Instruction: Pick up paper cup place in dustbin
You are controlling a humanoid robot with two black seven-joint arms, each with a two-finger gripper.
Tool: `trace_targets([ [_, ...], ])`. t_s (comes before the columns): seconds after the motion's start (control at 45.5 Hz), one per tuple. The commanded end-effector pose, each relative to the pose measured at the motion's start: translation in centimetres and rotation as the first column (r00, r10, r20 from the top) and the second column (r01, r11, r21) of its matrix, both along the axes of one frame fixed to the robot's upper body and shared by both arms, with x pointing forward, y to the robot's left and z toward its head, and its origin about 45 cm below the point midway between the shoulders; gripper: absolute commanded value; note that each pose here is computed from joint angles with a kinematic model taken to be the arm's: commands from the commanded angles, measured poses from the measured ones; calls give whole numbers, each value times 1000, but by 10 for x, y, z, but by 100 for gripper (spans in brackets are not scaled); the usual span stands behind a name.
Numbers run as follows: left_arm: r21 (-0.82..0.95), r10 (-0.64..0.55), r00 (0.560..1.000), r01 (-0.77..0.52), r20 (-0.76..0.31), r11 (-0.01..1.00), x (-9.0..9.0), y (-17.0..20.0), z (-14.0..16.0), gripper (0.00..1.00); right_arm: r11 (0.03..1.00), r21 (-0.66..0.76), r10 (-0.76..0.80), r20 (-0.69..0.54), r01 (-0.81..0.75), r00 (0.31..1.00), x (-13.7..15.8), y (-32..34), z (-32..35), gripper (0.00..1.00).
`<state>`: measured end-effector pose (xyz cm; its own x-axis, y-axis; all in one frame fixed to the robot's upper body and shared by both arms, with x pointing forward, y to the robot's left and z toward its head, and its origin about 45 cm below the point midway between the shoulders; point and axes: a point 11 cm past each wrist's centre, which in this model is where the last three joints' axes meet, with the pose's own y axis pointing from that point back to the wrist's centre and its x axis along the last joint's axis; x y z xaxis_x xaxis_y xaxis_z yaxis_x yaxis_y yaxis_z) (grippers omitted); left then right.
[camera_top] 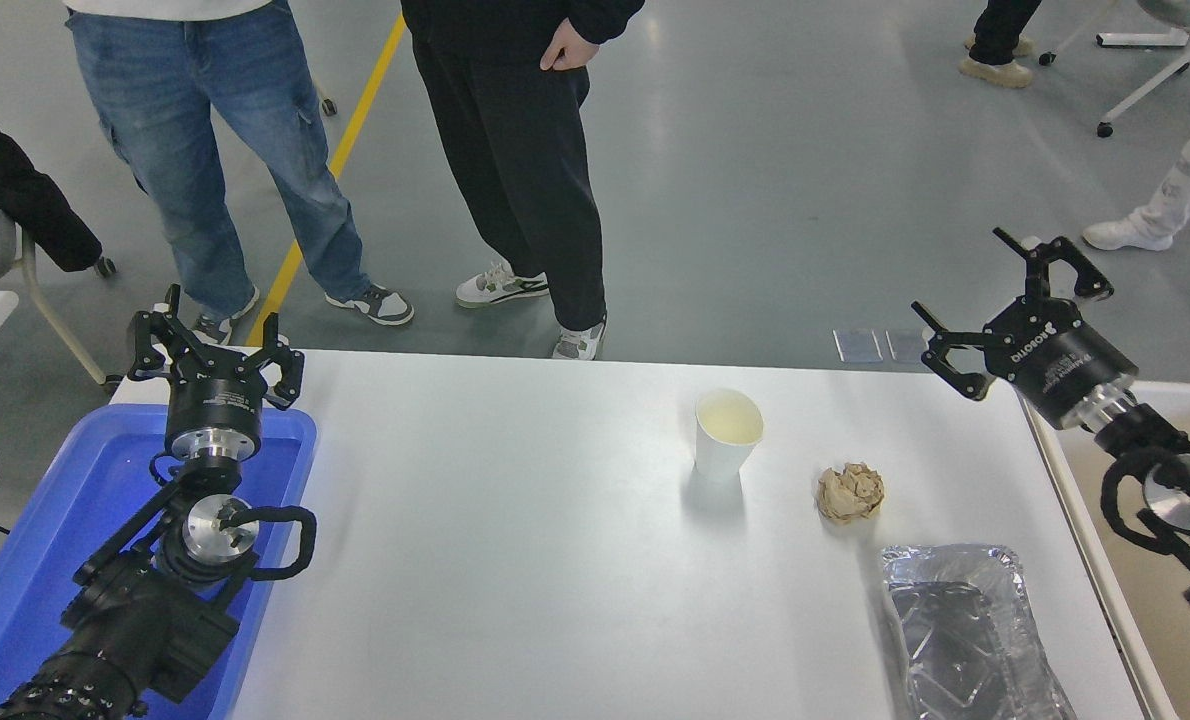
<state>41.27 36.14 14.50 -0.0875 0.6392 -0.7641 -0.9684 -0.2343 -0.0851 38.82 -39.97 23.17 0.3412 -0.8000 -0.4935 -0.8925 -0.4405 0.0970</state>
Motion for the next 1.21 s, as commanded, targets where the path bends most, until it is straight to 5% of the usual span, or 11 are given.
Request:
trace_targets([
  [0.0,0,0,1000,0,0,1000,0,0,0,99,966,-225,133,25,-124,991,-20,-9,48,100],
  [0.33,0,0,1000,0,0,1000,0,0,0,99,837,-499,220,-68,-224,973,-39,-28,101,100],
  [0.747,1,-2,1000,2,-1,1000,0,0,0,99,709,-657,280,-74,-258,957,-39,-26,145,100],
  [1.187,1,-2,1000,2,-1,1000,0,0,0,99,322,-841,479,-251,-434,841,-50,0,148,100],
])
